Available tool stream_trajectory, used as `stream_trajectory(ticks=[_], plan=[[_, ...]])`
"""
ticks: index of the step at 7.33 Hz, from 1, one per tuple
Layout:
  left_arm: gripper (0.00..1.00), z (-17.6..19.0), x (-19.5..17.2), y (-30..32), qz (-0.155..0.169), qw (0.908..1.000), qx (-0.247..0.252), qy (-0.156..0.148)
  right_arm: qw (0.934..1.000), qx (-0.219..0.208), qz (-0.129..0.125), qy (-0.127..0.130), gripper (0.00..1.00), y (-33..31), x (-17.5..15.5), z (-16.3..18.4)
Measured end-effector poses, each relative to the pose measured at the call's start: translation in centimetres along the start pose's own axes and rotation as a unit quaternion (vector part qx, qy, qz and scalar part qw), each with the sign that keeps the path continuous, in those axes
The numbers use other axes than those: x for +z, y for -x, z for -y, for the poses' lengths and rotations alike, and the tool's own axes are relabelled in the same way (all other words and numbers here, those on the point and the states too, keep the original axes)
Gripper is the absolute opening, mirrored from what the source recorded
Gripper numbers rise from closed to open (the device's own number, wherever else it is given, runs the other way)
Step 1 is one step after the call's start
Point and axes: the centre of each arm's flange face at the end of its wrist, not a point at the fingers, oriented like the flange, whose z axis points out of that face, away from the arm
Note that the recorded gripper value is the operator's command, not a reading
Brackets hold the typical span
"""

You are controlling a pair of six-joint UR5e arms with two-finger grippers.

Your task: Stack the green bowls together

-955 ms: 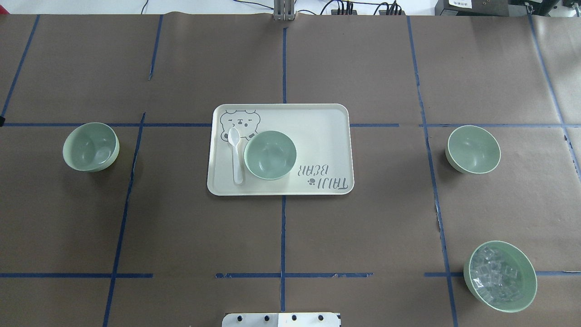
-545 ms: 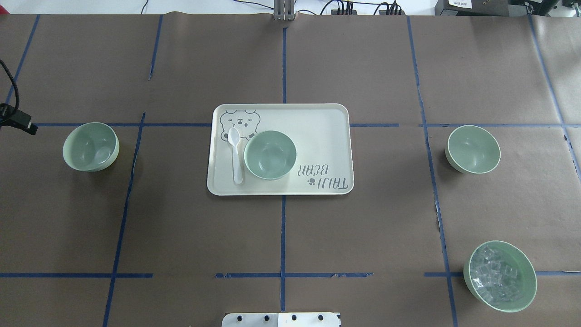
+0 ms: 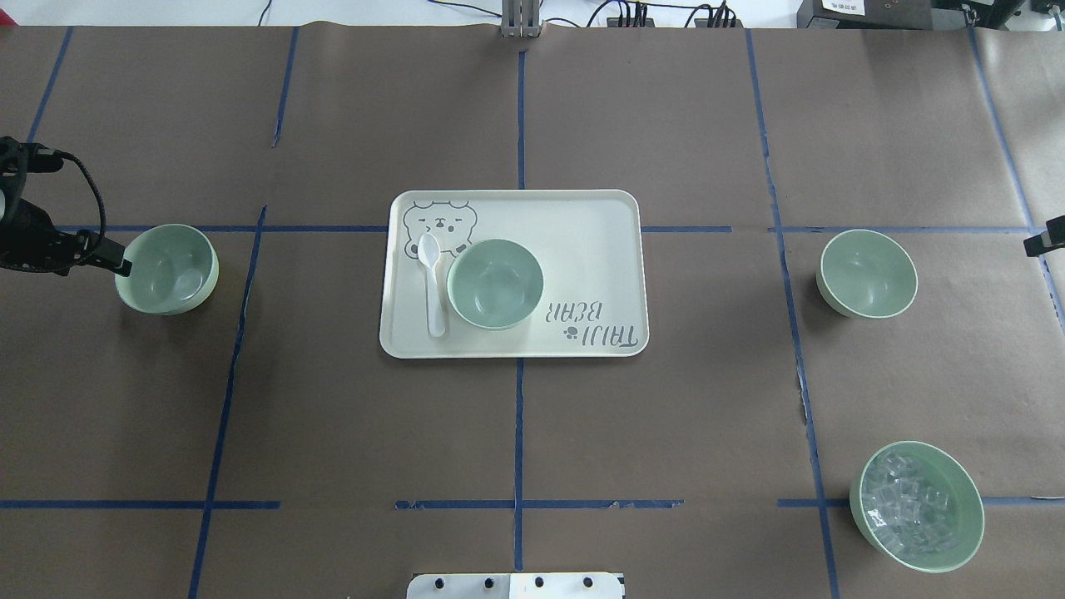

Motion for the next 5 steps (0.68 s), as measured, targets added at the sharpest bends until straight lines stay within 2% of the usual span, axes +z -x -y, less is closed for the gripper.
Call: stream_trajectory(ticks=[2,3,5], plan=[[0.70,0.0,0.5,-0.3,0.001,1.0000,0.000,0.002,0.9999,0.003,-0.012,0.002,1.00,3.6,3.1,0.0],[0.55,-0.1,0.6,-0.4,0.000,1.0000,0.001,0.003,0.9998,0.002,-0.020,0.003,1.00,5.4,4.7,0.1],[0.33,0.0,0.8,-0.9,-0.001,1.0000,0.003,0.005,0.9997,-0.005,-0.024,0.008,1.00,8.7,7.0,0.3]])
